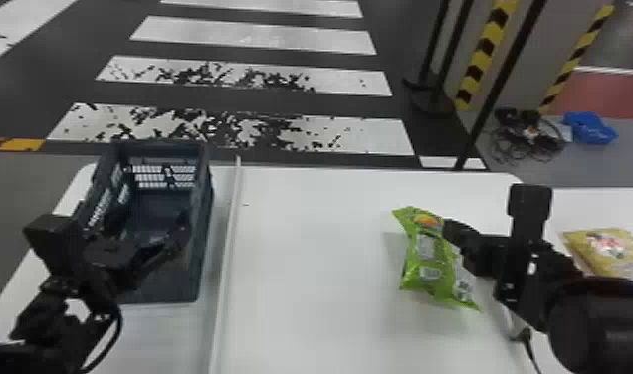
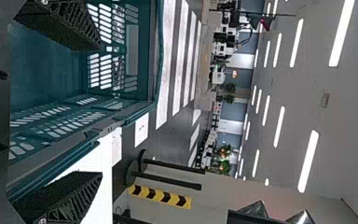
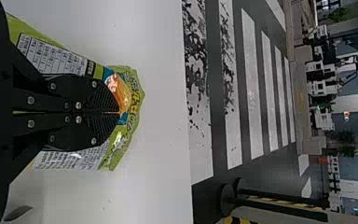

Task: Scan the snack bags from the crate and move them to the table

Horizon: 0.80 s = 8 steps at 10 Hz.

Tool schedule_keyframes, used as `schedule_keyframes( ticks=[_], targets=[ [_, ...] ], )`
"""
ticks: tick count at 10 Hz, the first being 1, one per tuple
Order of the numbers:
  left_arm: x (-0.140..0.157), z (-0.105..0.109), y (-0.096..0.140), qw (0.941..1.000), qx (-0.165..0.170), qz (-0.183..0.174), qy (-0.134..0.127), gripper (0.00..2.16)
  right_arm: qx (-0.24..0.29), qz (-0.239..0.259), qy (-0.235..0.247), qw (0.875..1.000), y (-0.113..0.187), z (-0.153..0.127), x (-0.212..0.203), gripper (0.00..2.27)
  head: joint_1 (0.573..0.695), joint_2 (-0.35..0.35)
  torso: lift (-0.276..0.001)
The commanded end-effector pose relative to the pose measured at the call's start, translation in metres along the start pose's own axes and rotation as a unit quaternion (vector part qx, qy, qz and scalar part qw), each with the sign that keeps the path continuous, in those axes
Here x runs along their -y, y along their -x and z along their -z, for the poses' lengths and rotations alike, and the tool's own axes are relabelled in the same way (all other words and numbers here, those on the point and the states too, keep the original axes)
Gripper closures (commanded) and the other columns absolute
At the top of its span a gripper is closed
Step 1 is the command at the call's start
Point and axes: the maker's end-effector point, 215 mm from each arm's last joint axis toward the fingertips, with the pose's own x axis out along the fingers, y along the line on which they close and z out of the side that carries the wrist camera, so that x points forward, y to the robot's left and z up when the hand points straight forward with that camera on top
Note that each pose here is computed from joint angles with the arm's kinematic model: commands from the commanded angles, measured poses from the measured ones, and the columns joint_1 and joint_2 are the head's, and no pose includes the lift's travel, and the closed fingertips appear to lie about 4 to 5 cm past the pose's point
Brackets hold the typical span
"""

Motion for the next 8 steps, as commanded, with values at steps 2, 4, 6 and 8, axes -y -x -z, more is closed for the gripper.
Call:
schedule_keyframes(
  ticks=[2,4,6,8],
  targets=[
    [0.0,0.002,0.002,1.0,0.0,0.0,0.0,0.03,-0.005,-0.008,0.012,1.0,-0.003,0.013,-0.015,2.24,0.695,-0.077,-0.095],
    [-0.001,0.002,0.005,1.0,0.002,-0.001,0.0,0.03,-0.006,-0.011,0.017,1.0,-0.007,0.022,-0.016,2.24,0.695,-0.066,-0.095],
    [-0.002,0.003,0.007,1.0,0.003,-0.002,-0.001,0.03,-0.014,-0.02,0.022,0.999,-0.013,0.041,-0.018,2.24,0.695,-0.063,-0.095],
    [-0.002,0.002,0.008,1.0,0.006,-0.002,0.0,0.03,-0.02,-0.025,0.033,0.999,-0.013,0.057,-0.023,2.24,0.695,-0.055,-0.095]
  ],
)
